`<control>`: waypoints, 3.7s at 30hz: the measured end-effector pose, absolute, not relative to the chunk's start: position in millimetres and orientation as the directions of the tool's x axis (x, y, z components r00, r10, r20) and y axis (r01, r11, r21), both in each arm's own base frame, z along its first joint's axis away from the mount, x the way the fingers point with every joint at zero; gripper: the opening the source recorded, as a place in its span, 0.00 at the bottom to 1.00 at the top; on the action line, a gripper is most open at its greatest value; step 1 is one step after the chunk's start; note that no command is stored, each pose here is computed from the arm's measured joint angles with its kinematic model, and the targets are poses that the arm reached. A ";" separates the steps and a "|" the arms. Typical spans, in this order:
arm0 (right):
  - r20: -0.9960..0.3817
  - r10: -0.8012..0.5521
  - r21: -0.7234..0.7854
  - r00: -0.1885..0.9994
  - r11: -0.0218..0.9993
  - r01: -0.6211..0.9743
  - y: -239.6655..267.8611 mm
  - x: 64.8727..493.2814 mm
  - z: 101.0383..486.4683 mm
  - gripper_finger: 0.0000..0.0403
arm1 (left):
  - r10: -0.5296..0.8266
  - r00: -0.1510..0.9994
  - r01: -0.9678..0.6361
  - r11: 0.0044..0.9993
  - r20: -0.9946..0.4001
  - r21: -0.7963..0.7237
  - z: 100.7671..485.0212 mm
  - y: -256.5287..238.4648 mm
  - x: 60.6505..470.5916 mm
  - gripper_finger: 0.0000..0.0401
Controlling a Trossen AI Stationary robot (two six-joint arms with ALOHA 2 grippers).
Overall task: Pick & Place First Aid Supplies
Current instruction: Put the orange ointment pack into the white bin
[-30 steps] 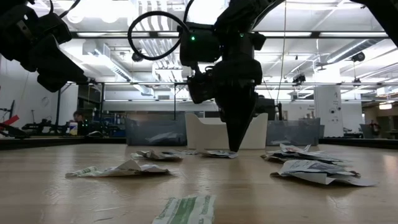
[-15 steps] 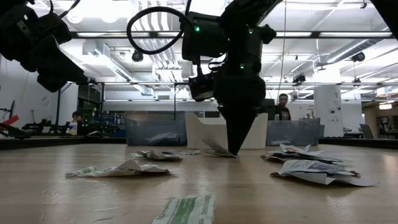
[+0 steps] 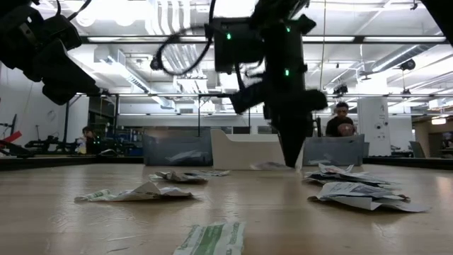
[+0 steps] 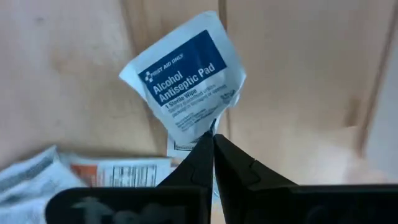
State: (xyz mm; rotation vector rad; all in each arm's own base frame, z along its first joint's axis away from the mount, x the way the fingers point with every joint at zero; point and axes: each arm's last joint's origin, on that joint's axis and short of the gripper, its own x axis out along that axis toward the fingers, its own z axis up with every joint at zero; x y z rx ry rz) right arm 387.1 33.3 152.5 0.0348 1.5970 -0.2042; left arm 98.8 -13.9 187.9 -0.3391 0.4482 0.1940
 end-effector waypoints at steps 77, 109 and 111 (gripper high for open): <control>-0.894 -0.407 -0.268 0.185 0.819 0.507 -145.4 338.2 347.4 0.02 | 0.162 0.890 -0.312 0.899 -0.426 -0.309 190.1 -12.6 99.6 0.24; -0.913 -0.292 -0.290 0.284 0.956 0.049 -124.5 359.2 219.1 0.02 | 0.162 0.890 -0.314 0.895 -0.426 -0.316 190.1 -12.6 99.6 0.24; -0.909 -0.298 -0.308 0.293 0.951 0.011 -126.3 359.6 219.2 0.02 | 0.162 0.890 -0.318 0.890 -0.427 -0.326 190.0 -12.6 99.6 0.24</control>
